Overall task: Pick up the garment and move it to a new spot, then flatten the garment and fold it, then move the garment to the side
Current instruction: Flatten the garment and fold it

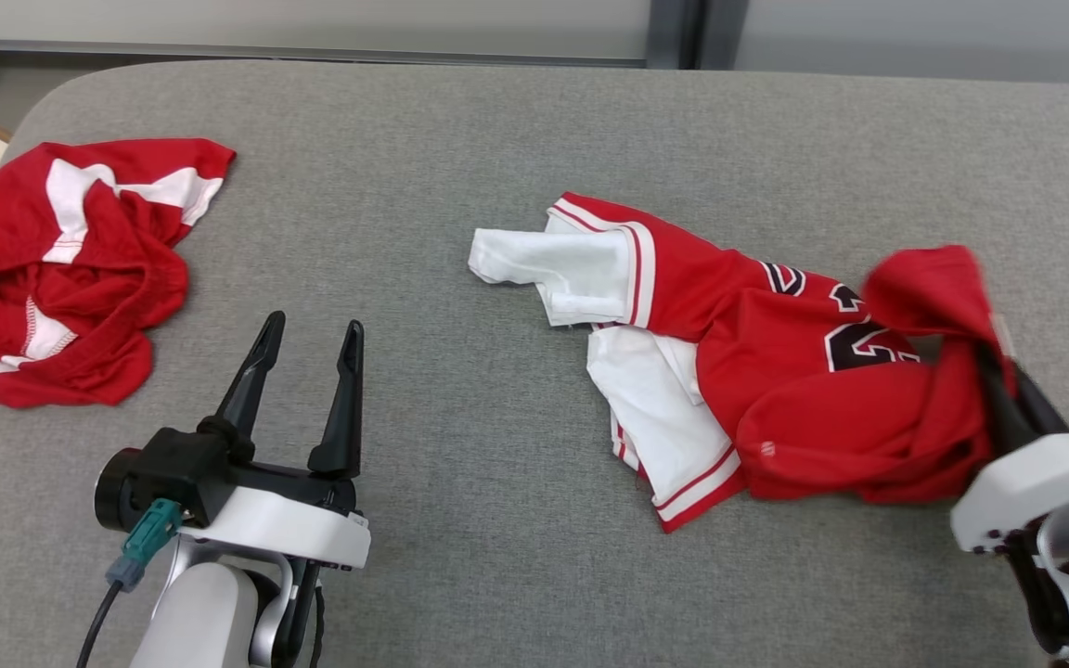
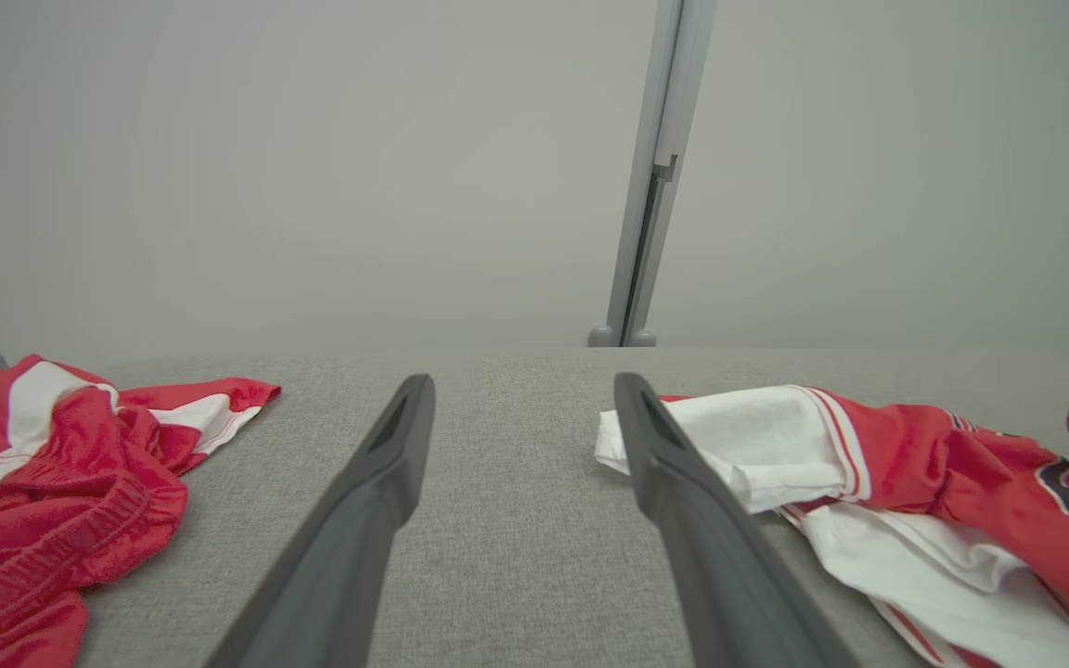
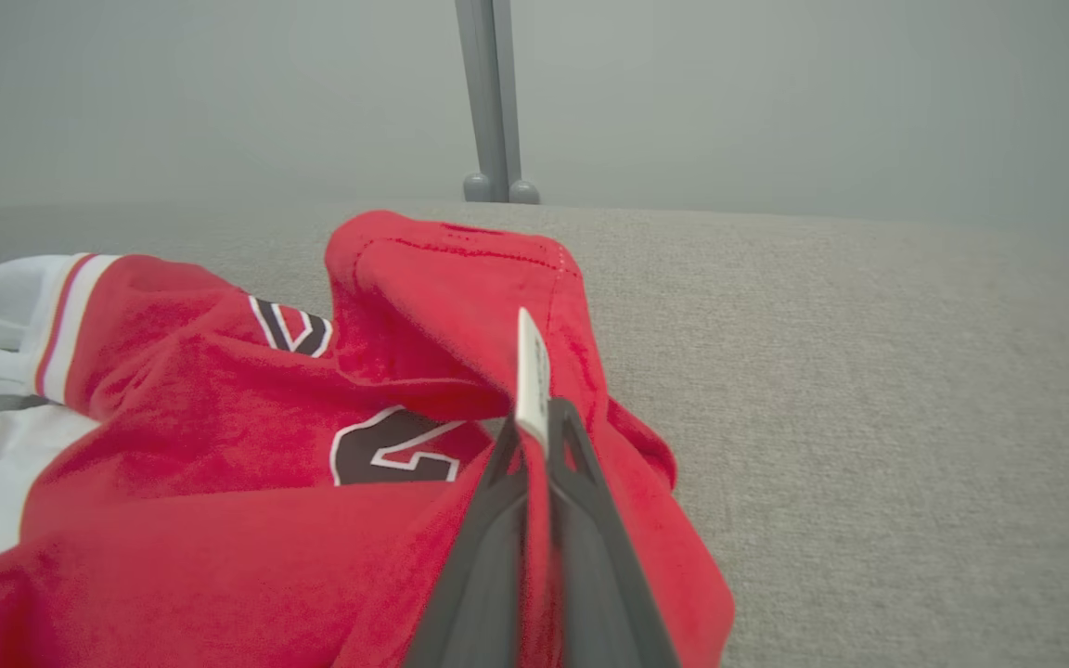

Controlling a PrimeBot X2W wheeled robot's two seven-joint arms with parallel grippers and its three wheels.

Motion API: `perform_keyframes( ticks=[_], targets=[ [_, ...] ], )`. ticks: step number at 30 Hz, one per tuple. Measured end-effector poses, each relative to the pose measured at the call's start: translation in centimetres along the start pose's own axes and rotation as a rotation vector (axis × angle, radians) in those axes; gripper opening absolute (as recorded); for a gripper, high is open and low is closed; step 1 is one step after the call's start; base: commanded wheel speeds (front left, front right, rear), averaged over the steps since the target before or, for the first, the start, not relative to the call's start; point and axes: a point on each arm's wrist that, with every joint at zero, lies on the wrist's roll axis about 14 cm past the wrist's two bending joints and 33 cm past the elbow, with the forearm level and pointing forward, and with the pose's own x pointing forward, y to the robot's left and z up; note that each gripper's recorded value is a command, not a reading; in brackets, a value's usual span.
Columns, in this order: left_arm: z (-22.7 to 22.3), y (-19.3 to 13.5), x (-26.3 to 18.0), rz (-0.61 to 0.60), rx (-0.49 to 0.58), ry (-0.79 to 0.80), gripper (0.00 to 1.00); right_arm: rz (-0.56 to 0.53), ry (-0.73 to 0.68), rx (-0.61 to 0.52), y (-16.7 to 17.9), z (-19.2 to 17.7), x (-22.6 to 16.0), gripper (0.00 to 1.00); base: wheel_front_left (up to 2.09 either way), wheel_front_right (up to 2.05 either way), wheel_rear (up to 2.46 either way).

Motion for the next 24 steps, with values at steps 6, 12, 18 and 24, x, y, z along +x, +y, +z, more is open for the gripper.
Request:
perform_keyframes(
  ticks=[6,12,18,24],
  targets=[
    [-0.2,-0.5,1.0,-0.023,0.007,0.000,1.00,-0.198,0.026,0.169,-5.6,-3.2,-2.3,0.00,0.00,0.00,0.00],
    [-0.6,-0.6,1.4,-0.028,0.008,0.006,1.00,-0.297,0.041,0.289,-8.0,-6.2,-3.9,1.00,0.00,0.00,0.00],
    [-0.3,-0.6,1.6,-0.027,0.007,-0.004,1.00,-0.269,-0.169,0.244,-7.1,-2.1,-3.9,1.00,0.00,0.00,0.00],
    [0.1,-0.5,0.8,-0.018,0.009,-0.010,1.00,-0.181,-0.341,0.099,-4.6,3.5,-4.8,1.00,0.00,0.00,0.00]
  ],
)
